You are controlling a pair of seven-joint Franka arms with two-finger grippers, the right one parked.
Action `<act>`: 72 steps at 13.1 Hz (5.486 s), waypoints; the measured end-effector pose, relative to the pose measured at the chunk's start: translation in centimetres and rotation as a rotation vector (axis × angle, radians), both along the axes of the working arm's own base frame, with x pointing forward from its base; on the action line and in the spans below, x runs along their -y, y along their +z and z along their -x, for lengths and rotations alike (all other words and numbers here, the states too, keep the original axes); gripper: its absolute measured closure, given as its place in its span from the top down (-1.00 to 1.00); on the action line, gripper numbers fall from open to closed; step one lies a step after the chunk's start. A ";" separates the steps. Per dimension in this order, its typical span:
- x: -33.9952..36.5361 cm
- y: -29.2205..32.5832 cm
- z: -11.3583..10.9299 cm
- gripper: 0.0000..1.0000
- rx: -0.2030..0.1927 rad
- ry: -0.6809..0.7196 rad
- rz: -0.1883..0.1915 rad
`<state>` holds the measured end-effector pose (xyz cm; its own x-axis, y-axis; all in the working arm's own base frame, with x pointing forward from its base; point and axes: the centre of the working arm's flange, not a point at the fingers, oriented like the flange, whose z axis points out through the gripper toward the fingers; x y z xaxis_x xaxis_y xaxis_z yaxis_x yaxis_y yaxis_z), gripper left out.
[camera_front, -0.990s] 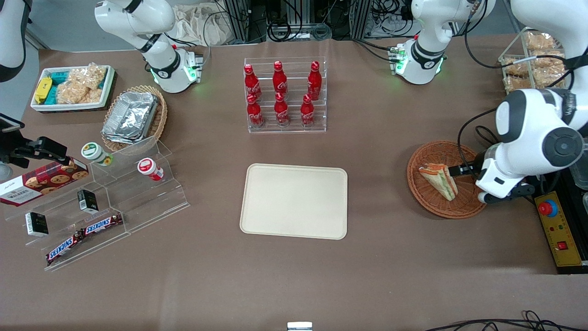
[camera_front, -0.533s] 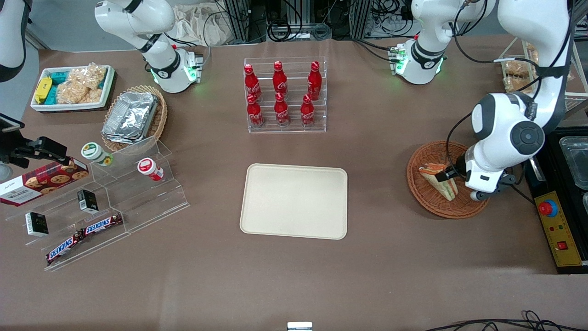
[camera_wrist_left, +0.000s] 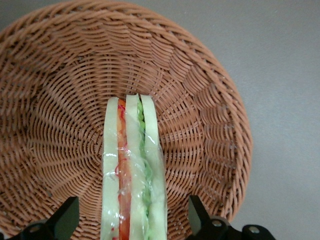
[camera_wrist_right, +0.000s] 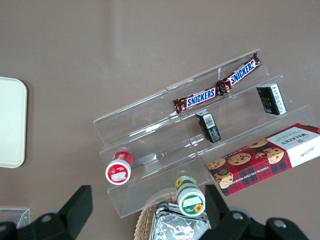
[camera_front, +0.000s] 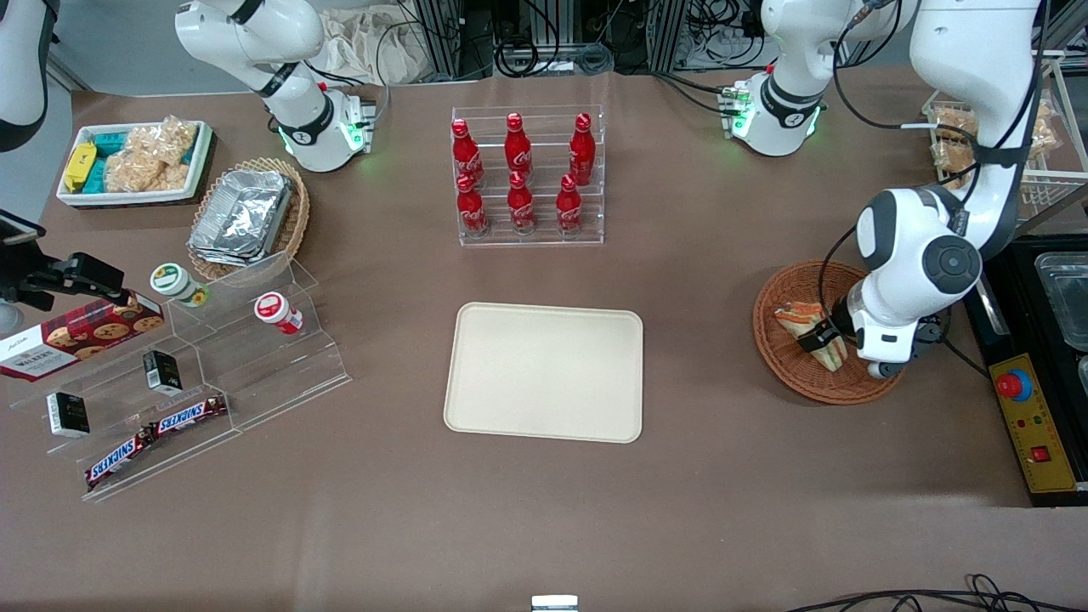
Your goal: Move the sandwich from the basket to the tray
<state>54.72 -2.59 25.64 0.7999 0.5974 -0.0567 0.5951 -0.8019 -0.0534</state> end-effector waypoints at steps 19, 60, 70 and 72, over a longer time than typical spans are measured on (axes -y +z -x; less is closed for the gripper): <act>8.9 20.2 -1.3 -0.68 0.080 -0.217 0.116; 29.5 18.1 -6.3 0.97 -0.014 -0.548 0.008; 8.2 30.6 -5.4 0.98 -0.119 -0.512 -0.019; 5.1 31.5 -5.2 0.99 -0.128 -0.538 -0.010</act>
<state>59.93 -7.68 57.12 0.9795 0.1078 -0.1702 0.0903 -0.9901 -0.1073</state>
